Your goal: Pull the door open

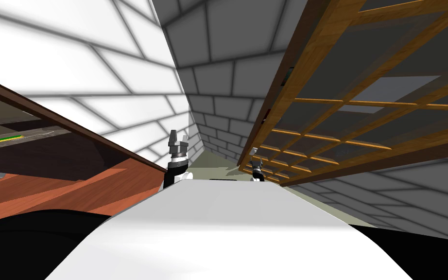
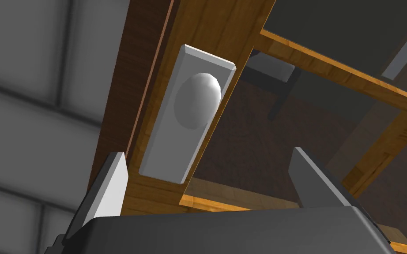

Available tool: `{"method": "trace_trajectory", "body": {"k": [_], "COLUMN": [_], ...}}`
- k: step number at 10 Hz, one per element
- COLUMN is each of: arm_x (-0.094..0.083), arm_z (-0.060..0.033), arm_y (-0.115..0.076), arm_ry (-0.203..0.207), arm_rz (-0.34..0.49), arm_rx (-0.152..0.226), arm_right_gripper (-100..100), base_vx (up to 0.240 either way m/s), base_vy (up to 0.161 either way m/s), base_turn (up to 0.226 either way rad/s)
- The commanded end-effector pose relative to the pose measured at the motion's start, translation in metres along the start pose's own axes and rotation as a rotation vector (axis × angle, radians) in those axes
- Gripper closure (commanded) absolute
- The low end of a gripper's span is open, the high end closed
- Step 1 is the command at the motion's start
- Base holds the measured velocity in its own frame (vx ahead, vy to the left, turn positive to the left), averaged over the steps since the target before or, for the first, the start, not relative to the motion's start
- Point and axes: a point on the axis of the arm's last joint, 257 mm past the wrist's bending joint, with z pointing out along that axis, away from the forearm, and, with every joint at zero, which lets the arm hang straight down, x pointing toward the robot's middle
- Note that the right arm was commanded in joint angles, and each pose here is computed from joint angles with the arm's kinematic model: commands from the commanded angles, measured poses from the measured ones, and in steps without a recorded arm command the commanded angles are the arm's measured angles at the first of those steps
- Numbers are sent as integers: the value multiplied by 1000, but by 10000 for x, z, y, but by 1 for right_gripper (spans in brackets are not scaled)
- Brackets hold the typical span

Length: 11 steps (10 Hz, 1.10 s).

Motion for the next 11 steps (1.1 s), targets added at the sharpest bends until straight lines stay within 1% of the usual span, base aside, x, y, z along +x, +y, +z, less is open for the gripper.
{"method": "trace_trajectory", "body": {"k": [1,2,3,7,10,11], "arm_x": [5,8,8,19,23,22], "arm_z": [9,15,15,33,41,39], "arm_y": [-24,-44,-44,-111,-143,-135], "arm_ry": [-5,-9,-9,-20,-24,-23], "arm_rz": [68,110,120,286,363,345], "arm_rx": [-5,-8,-9,-21,-27,-26], "arm_right_gripper": [-100,-100,-100,-100,-100,-100], "base_vx": [-61,-73,-51,-65,-63,-22], "base_vy": [-19,-14,-10,-15,-9,-3], "base_turn": [38,54,17,39,23,5]}}
